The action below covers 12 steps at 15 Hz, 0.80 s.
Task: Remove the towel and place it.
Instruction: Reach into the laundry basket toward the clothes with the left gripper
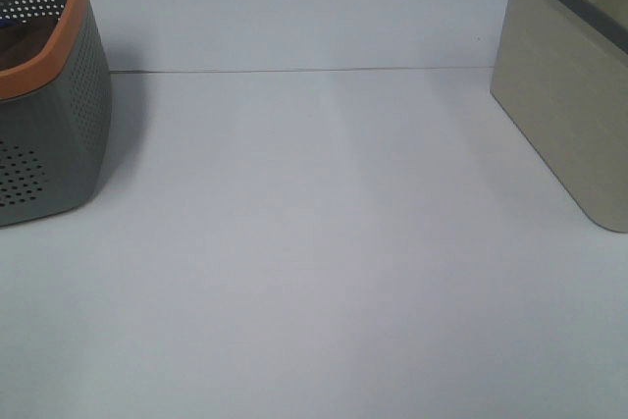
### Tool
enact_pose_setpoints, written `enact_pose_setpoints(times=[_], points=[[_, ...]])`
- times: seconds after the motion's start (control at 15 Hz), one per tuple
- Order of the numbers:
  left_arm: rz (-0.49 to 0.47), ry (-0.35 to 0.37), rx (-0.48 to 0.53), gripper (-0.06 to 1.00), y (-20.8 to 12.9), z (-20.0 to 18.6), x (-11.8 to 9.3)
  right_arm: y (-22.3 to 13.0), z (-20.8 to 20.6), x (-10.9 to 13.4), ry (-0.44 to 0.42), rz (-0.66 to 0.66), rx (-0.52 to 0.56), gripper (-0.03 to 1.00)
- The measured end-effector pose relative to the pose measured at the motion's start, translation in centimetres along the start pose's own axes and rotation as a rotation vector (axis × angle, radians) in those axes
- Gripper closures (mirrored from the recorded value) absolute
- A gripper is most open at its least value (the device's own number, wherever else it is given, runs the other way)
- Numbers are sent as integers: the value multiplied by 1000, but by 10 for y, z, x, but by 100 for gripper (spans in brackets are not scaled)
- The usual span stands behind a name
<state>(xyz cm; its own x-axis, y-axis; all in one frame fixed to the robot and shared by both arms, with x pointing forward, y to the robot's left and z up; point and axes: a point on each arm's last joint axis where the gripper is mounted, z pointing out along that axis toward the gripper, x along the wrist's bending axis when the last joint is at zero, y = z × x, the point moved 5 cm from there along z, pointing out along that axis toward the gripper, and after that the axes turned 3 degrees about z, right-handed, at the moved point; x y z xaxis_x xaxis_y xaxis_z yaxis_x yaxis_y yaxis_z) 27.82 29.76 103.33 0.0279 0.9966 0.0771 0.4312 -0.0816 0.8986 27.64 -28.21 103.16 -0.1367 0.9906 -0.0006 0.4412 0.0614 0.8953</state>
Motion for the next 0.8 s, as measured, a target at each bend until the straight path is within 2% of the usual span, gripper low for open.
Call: enact_pose_setpoints(times=[0.8], points=[[0,0,0,-5,0,0,0,0,0,0,0,0,0,34]])
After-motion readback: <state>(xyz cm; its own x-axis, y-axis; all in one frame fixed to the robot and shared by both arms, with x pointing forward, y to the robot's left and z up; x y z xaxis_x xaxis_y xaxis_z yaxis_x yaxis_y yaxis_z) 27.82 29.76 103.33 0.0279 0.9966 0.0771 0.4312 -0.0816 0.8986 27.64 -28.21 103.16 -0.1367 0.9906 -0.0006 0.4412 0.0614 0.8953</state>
